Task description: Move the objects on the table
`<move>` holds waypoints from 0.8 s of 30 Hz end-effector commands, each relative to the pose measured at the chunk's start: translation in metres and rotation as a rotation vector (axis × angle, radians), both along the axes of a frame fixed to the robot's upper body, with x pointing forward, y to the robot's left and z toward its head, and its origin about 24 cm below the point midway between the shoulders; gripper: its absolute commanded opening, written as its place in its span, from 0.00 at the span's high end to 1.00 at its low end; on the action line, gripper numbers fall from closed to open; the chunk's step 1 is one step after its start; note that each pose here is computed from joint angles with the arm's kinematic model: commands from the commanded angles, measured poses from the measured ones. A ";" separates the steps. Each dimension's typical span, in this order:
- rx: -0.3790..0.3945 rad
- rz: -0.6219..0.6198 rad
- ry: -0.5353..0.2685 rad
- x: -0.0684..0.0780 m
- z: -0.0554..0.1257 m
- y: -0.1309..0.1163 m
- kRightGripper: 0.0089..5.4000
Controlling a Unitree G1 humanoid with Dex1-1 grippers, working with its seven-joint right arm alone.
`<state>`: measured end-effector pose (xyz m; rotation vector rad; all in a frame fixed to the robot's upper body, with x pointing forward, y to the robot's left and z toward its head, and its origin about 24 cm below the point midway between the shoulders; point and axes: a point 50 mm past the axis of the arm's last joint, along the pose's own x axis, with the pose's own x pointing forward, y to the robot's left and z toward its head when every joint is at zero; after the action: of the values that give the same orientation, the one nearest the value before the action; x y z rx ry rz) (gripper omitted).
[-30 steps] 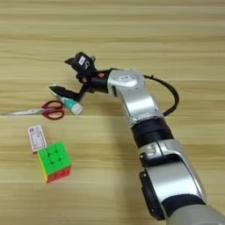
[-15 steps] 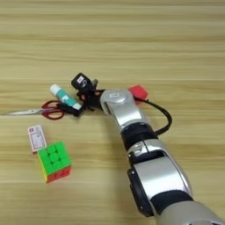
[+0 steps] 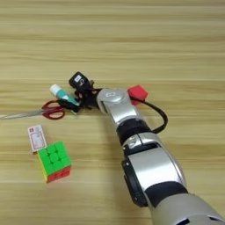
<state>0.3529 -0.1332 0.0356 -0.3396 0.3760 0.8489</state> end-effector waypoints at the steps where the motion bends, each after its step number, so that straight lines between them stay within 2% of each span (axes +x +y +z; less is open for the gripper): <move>1: -0.009 -0.003 -0.138 0.019 0.037 0.003 0.36; 17: -0.020 0.004 -0.168 0.020 0.041 0.002 0.66; 24: -0.018 0.000 -0.182 0.022 0.046 0.001 0.69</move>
<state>0.3535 -0.1336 0.0359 -0.3623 0.3660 0.8445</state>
